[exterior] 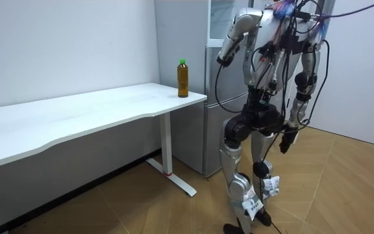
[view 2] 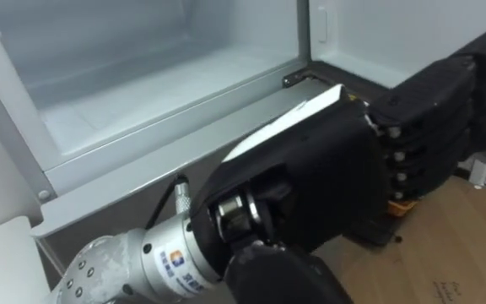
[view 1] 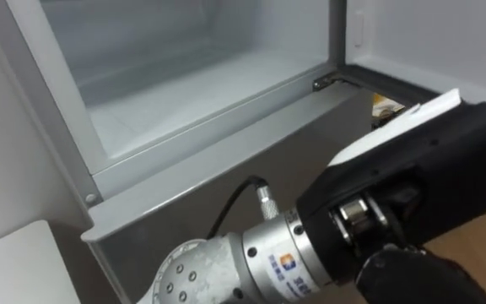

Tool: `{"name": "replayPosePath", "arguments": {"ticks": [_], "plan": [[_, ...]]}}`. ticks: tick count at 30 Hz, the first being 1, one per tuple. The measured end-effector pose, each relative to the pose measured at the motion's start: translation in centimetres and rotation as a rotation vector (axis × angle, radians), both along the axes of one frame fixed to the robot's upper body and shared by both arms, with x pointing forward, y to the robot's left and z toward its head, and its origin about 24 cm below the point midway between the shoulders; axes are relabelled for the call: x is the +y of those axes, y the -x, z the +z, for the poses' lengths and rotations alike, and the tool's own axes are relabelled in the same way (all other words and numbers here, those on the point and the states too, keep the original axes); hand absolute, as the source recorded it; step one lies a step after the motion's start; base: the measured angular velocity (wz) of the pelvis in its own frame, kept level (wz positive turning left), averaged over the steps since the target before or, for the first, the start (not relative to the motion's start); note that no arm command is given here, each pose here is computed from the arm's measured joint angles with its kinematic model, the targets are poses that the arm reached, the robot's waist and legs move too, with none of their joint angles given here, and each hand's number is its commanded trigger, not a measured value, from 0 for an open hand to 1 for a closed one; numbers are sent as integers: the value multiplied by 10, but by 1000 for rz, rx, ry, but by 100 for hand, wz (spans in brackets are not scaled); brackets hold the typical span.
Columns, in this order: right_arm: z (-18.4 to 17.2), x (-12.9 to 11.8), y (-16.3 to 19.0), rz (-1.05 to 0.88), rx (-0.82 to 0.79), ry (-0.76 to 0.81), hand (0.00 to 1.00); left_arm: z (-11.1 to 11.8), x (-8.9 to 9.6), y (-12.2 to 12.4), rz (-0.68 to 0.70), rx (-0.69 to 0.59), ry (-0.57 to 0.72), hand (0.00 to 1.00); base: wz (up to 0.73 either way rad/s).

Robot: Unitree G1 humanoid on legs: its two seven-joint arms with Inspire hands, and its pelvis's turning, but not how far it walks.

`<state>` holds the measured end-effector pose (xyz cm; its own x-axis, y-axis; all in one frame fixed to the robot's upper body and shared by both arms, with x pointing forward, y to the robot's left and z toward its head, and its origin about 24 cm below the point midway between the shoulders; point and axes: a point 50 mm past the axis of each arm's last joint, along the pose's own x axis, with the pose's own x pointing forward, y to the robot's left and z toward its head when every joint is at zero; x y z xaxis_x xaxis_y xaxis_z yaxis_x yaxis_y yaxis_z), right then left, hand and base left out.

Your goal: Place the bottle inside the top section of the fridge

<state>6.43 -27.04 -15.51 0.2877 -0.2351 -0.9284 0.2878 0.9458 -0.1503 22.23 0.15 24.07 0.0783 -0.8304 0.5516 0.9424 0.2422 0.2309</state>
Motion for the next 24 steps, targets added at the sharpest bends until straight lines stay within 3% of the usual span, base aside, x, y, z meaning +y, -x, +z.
{"name": "replayPosePath", "arguments": {"ticks": [12, 19, 24], "plan": [[1, -1, -3, -4, -11, 22, 0, 2, 4, 1, 21, -12, 12, 0, 14], [-4, 14, -3, 14, -12, -6, 0, 1, 8, 4, 32, -37, 2, 0, 18], [-6, 20, 0, 19, -5, -17, 0, -2, 24, 12, 95, -62, 17, 0, 22]]}}
